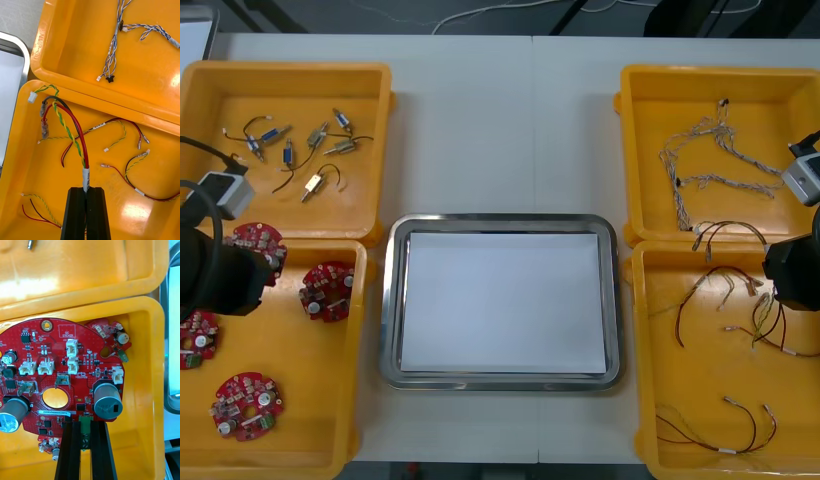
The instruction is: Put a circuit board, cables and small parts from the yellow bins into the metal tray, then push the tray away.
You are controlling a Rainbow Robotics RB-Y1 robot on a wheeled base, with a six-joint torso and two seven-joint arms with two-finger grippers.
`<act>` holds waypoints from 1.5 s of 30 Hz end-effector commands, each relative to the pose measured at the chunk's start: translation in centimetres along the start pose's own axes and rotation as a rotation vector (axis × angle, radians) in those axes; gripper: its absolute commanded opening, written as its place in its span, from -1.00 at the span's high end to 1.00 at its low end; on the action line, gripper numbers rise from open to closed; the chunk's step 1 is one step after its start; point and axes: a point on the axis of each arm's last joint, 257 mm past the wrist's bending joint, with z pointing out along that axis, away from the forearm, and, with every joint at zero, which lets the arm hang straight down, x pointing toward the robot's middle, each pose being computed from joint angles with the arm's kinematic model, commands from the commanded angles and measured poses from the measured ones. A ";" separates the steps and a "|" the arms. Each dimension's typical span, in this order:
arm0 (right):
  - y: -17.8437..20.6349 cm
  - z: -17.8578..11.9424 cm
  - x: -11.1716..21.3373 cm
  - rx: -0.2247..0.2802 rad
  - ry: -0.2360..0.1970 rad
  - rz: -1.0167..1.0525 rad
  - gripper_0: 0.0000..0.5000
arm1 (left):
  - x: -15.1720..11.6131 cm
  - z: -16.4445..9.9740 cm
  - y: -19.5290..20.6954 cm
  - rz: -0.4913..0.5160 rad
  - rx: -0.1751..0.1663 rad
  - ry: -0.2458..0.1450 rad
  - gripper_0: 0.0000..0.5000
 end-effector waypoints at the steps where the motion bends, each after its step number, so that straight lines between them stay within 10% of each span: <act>1: -0.2 -1.0 -0.9 0.031 -0.024 0.000 1.00 | -1.7 -1.5 -1.1 -0.111 -0.027 -0.028 1.00; 45: -0.2 -1.0 -0.9 0.031 -0.024 0.000 1.00 | -4.2 1.8 -17.5 -0.111 0.042 -0.061 1.00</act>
